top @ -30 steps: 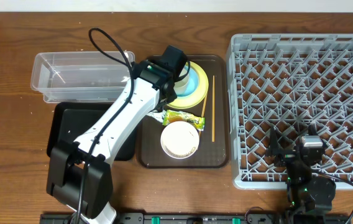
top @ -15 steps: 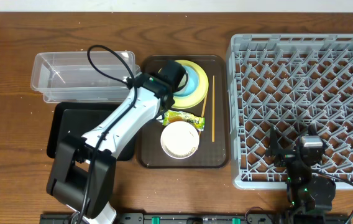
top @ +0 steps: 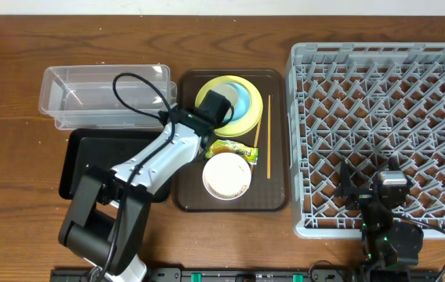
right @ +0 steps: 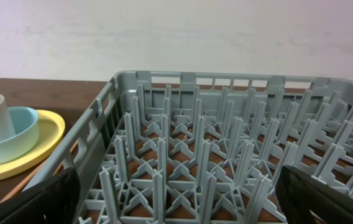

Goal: Sort waste into correct bins and load items into the dishwasher rack
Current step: 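Lower the left gripper onto the white tissue and close on it, then carry the tissue left and release it into the clear bin, then move the left gripper back over the yellow cake wrapper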

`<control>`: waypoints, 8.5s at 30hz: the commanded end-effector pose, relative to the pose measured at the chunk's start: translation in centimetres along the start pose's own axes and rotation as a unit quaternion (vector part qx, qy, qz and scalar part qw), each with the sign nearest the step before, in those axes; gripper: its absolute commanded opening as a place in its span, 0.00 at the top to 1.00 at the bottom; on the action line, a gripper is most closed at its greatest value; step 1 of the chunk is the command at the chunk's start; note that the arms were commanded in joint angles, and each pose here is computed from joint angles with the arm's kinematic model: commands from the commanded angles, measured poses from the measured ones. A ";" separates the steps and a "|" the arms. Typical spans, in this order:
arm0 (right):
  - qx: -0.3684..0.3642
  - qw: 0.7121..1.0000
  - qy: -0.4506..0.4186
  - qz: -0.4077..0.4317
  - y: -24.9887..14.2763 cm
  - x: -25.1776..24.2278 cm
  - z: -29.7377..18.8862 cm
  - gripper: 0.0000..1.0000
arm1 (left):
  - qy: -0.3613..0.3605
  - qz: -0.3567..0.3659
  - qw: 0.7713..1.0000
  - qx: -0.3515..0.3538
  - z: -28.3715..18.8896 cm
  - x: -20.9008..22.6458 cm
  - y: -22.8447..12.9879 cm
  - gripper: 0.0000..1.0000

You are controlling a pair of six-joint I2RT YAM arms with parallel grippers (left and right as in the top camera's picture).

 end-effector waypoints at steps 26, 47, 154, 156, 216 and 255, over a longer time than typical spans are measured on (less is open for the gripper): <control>-0.001 1.000 -0.001 0.005 0.0 -0.1 0.0 0.01 | -0.087 -0.049 0.995 -0.027 -2.9 0.3 2.0 0.57; -0.001 1.000 -0.001 0.005 0.0 -0.1 0.0 0.01 | -0.055 -0.031 0.998 0.015 1.1 -0.1 0.2 0.43; -0.001 1.000 -0.001 0.005 0.0 -0.1 0.0 0.01 | -0.240 -0.161 0.944 -0.162 -4.4 2.4 18.7 0.40; -0.001 1.000 -0.001 0.005 0.0 -0.1 0.0 0.01 | -0.255 -0.163 0.938 -0.169 -6.3 2.7 18.8 0.40; -0.001 1.000 -0.001 0.005 0.0 -0.1 0.0 0.01 | -0.029 0.385 0.922 0.009 -5.4 2.2 -9.9 0.93; -0.001 1.000 -0.001 0.005 0.0 -0.1 0.0 0.01 | 0.104 0.328 0.938 0.046 -0.7 5.6 -2.1 0.94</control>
Point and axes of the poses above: each gripper's point midway between its finger pads, its own z axis out along the fingers, its own x axis along the line the jaws close on, y = z × x, the point moved 7 cm from there along -z, back along the fingers, and after that the axes turned 7 degrees about -z, right-handed, at the moved point
